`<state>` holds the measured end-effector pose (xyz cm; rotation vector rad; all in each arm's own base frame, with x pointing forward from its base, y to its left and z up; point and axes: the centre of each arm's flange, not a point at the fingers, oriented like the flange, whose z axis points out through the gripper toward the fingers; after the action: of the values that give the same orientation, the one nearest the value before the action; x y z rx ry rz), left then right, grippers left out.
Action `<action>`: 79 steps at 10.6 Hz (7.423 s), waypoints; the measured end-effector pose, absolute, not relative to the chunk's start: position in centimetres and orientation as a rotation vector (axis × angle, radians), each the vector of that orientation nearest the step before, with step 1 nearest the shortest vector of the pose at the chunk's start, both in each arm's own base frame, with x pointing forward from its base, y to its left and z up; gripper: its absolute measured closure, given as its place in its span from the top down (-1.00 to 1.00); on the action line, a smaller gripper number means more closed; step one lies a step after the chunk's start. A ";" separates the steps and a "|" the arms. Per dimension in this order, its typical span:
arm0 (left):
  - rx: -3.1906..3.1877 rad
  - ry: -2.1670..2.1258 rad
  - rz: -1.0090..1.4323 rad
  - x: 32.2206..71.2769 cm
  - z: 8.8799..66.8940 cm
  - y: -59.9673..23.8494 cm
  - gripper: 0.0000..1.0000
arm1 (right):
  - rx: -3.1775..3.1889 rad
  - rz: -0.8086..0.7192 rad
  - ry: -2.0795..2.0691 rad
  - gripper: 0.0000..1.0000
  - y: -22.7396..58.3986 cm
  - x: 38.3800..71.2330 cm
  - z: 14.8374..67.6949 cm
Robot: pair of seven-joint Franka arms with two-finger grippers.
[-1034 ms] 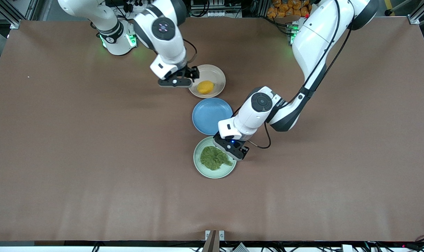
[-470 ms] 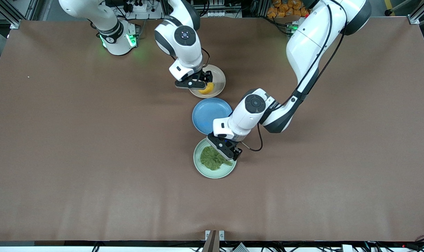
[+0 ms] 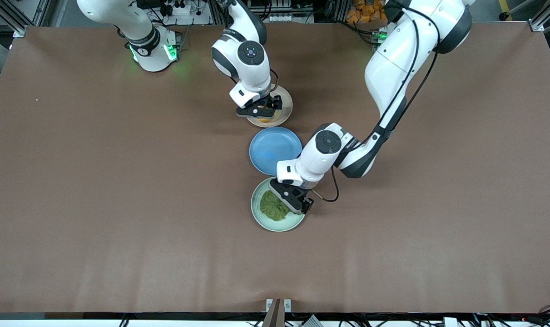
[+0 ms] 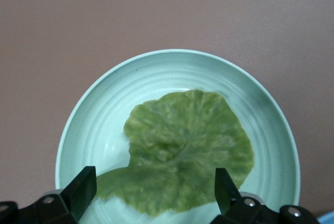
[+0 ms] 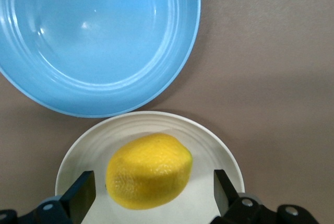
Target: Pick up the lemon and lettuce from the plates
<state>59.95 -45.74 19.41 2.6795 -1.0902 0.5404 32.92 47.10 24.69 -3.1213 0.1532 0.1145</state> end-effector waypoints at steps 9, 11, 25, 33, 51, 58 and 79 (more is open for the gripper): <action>2.681 -1.098 0.520 59.7 16.9 -46.4 0.73 | -3.131 0.111 0.170 1.00 48.6 31.3 20.7; 2.683 -1.097 0.523 59.8 16.9 -46.3 0.46 | -3.129 0.107 0.181 0.74 48.6 31.5 20.8; 2.704 -1.052 0.587 62.4 18.5 -44.3 -0.91 | -3.224 0.263 0.168 0.72 41.7 41.5 29.8; 2.778 -0.970 0.459 65.1 27.9 -40.5 -0.91 | -3.161 0.314 0.266 0.72 23.8 53.6 29.8; 2.951 -0.246 -0.230 65.4 22.3 -5.4 -0.85 | -3.129 0.049 -0.016 1.00 -3.4 60.6 32.9; 2.971 -0.224 -0.097 67.6 26.2 -4.4 0.99 | -3.086 -0.139 -0.047 1.00 -1.7 55.3 56.7; 3.227 -0.188 0.208 60.2 59.8 -3.8 1.00 | -3.127 -0.132 0.035 1.00 -5.0 55.7 59.3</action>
<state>60.18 -3.81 59.80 3.2274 -0.1877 0.2076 55.65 -4.96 59.34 -3.1275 0.0353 -0.1324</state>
